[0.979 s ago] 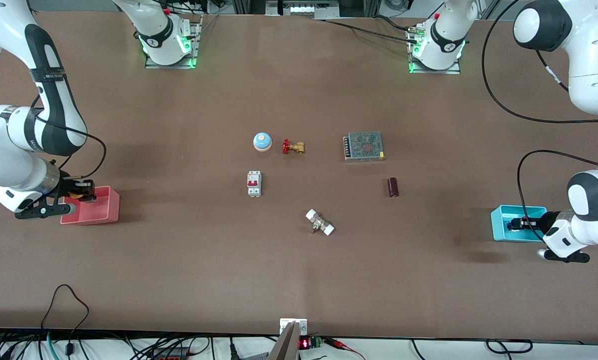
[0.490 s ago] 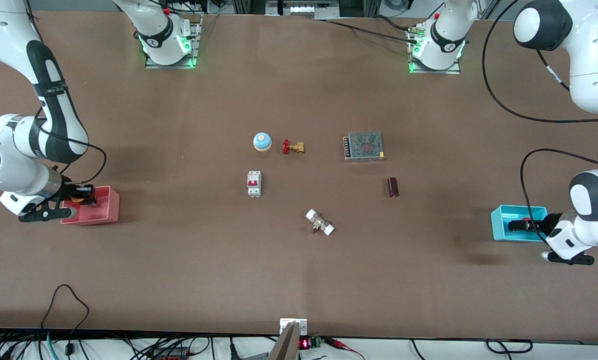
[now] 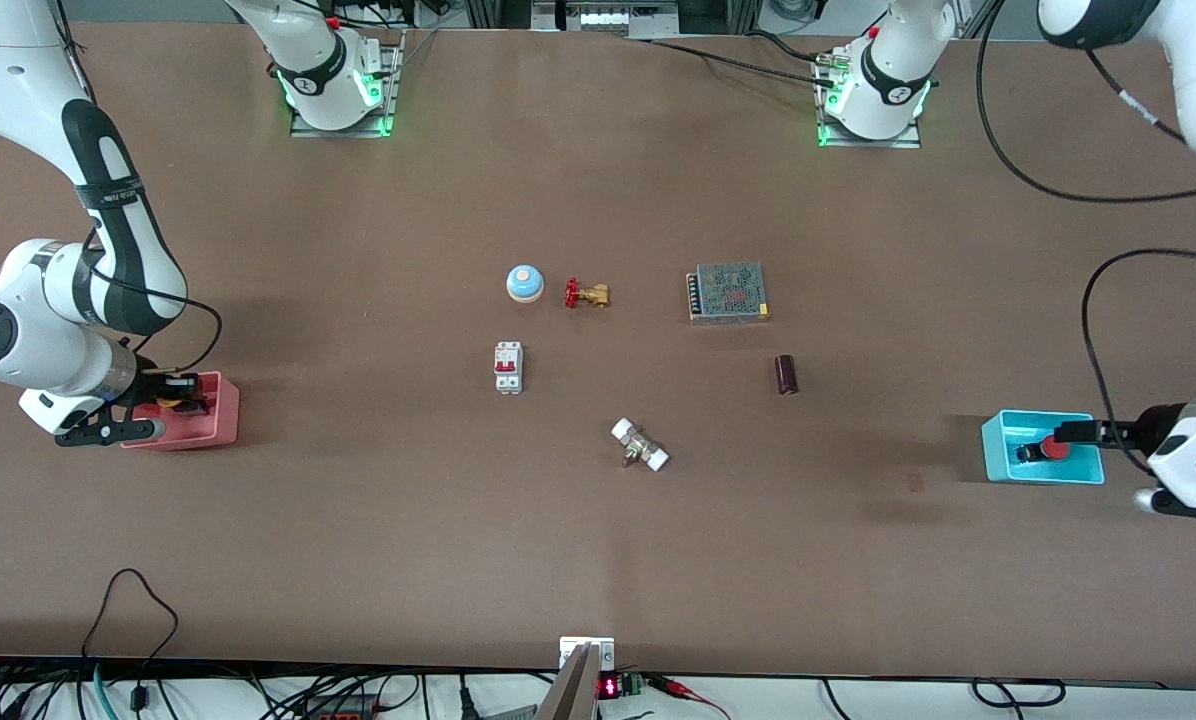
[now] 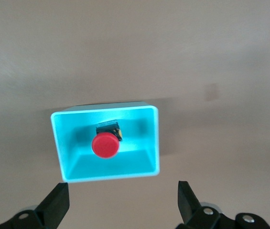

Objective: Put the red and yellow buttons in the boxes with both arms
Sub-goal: 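Open the left gripper to drop the red button into the cyan box, then drop the yellow button into the pink box while the left gripper rises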

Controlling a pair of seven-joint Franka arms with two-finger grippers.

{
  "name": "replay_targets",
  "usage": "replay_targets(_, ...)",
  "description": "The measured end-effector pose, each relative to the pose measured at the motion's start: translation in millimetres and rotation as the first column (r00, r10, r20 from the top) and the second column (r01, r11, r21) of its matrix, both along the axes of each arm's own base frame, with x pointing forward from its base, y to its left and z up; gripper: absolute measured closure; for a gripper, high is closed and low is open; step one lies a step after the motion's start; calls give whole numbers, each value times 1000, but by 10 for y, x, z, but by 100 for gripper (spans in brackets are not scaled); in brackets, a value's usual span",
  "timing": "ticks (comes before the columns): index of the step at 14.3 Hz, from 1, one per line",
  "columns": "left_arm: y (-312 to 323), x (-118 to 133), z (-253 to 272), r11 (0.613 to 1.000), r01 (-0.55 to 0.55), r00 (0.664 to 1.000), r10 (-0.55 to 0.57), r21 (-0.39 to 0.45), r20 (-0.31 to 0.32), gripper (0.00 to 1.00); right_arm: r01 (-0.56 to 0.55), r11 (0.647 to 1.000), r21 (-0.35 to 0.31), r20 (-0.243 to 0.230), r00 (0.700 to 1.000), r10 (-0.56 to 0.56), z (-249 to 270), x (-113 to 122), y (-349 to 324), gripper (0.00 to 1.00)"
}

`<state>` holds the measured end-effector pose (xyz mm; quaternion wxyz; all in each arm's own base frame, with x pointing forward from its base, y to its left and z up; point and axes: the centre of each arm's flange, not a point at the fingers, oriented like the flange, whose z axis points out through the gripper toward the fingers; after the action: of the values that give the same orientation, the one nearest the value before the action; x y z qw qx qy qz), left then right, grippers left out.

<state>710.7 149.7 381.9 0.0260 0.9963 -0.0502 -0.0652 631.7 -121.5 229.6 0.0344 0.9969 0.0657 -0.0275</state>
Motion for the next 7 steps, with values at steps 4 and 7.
replay_targets(4,-894,-175,950,999,-32,997,30,40,67,0,1,1000,1,-2,1000,-1,-11,-3,-1,46)
replay_targets(7,-1451,-453,1544,996,-75,992,69,57,106,0,1,1000,1,-5,1000,-1,-31,-7,-3,23)
